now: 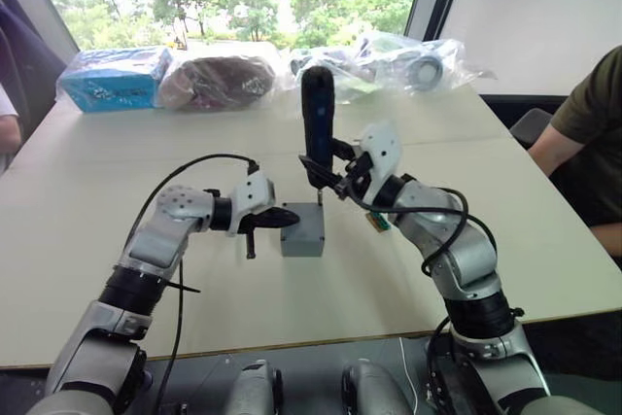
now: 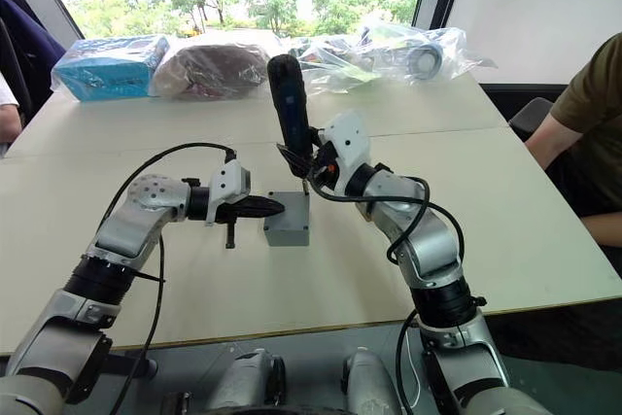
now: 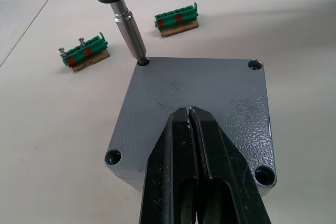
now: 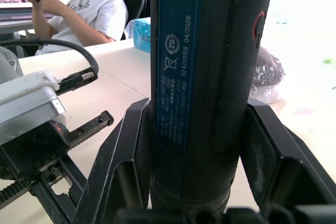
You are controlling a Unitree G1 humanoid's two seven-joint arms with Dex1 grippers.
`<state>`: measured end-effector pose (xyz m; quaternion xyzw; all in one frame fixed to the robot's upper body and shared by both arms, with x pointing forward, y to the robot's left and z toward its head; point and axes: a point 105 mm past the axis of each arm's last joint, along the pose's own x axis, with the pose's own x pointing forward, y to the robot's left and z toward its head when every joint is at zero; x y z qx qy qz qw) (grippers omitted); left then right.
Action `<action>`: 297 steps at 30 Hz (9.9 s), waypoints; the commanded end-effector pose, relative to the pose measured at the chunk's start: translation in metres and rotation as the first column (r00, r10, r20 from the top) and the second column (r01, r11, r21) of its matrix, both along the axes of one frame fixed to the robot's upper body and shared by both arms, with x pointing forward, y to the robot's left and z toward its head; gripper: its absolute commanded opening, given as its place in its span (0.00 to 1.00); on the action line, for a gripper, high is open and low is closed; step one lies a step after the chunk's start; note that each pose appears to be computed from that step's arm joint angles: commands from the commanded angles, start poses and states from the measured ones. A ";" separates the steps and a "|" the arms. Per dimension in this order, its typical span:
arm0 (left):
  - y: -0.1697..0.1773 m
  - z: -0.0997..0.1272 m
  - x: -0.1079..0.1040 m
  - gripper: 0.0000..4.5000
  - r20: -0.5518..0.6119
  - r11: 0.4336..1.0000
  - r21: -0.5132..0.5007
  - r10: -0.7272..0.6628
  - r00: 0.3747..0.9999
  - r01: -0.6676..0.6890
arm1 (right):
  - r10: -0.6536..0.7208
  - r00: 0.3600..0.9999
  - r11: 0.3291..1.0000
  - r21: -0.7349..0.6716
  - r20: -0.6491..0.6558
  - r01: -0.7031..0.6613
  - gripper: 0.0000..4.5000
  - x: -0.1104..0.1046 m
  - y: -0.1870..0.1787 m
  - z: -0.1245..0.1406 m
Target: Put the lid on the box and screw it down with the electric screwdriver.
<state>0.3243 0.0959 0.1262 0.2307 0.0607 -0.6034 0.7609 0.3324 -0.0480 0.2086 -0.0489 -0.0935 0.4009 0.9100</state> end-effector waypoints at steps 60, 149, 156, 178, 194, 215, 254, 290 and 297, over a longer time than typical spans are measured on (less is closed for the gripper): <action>0.000 0.087 -0.029 0.00 0.096 0.983 -0.183 0.020 0.995 -0.002 | -0.598 0.747 0.725 -0.593 -0.291 0.349 0.99 0.037 -0.156 0.026; 0.031 0.006 -0.008 0.00 -0.095 0.996 -0.037 0.081 0.992 -0.085 | 0.050 0.931 0.878 -0.428 -0.363 -0.214 0.00 -0.021 -0.004 -0.085; 0.032 0.007 -0.005 0.00 -0.087 0.996 -0.024 0.083 0.993 -0.085 | 0.047 0.929 0.875 -0.434 -0.366 -0.215 0.00 -0.025 -0.004 -0.086; 0.048 0.077 0.002 0.00 0.087 0.990 -0.075 0.127 0.988 -0.120 | -0.236 0.950 0.916 -0.372 -0.203 0.148 0.16 0.047 -0.053 -0.038; 0.026 0.083 0.002 0.00 0.097 0.987 -0.140 0.096 0.991 -0.082 | -0.216 0.913 0.968 -0.202 -0.346 0.152 0.59 0.080 -0.047 -0.046; 0.030 0.087 0.001 0.00 0.108 0.986 -0.139 0.106 0.989 -0.090 | -0.215 0.902 0.962 -0.239 -0.374 0.130 0.59 0.084 -0.046 -0.065; 0.025 0.082 -0.001 0.00 0.099 0.989 -0.129 0.088 0.991 -0.075 | -0.229 0.914 0.960 -0.230 -0.335 0.157 0.01 0.084 -0.053 -0.043; 0.032 0.076 -0.008 0.00 0.086 0.992 -0.106 0.079 0.993 -0.070 | 0.020 0.918 0.919 -0.353 -0.397 -0.173 0.01 0.007 -0.005 -0.032; 0.032 0.074 -0.008 0.00 0.085 0.992 -0.106 0.081 0.993 -0.072 | 0.006 0.916 0.913 -0.371 -0.402 -0.169 0.01 0.009 -0.007 -0.039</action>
